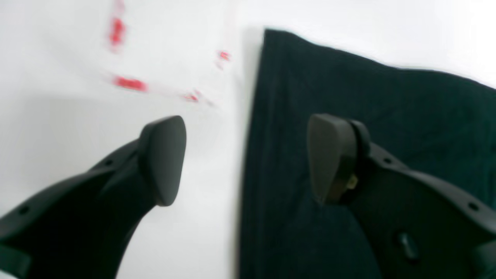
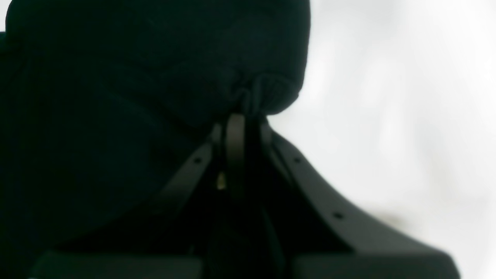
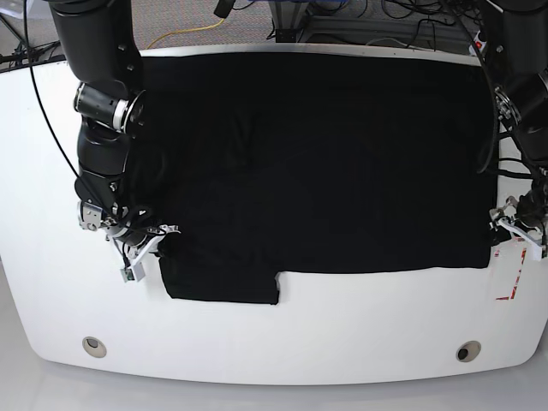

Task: Fold the T-shirt properly
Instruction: 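Move both grippers down the shirt sides and grasp the hem corners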

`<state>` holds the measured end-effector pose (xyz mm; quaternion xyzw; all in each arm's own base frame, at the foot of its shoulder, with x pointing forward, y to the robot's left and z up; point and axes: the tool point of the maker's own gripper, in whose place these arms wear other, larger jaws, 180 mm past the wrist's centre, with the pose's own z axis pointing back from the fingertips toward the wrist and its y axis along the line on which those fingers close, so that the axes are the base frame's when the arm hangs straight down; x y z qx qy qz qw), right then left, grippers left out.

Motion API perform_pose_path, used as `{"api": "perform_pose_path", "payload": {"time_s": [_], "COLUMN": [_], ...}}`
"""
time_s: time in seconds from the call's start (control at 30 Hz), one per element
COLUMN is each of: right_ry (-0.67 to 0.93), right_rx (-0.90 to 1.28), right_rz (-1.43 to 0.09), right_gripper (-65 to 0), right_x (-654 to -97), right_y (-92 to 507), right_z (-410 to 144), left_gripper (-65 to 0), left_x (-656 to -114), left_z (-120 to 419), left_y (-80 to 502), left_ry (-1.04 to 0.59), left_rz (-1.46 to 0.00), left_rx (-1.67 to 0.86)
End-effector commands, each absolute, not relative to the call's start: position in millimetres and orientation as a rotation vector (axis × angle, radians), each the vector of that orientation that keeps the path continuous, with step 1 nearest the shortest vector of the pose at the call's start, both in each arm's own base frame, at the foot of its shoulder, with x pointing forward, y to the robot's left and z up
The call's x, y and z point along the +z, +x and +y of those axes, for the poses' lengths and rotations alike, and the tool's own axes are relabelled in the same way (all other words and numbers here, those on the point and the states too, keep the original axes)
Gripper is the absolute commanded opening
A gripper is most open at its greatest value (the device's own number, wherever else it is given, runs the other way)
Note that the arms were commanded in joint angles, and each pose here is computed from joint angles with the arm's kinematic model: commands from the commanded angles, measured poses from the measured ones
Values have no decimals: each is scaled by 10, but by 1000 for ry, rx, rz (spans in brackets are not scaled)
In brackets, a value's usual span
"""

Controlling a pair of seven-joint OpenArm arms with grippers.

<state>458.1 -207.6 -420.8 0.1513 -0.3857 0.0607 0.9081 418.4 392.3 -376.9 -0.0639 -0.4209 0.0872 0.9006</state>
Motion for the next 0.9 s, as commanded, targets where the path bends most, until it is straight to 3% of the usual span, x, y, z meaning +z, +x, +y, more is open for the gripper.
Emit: {"api": "perform_pose_path", "payload": {"time_s": [0.0,0.37,0.87], "right_ry": [303,307,322], "right_rx": [128,127,133], "right_rz": [-859,-863,-860], "right_gripper": [-626,-628,-628], "right_x": [-3979,-3969,-3990], "right_y": [4753,4757,4745], "right_z": [-2150,-2145,-2073], "left_gripper": [-192,-192,-194], "left_x": [-3525,-3617,-3854], "left_z": [4040,4077,3653], "left_y": [4330,4292,4348], "left_ry": [-123,-96,-171], "left_rz": [-960,-937,-907], "left_rx": [201,241,230]}}
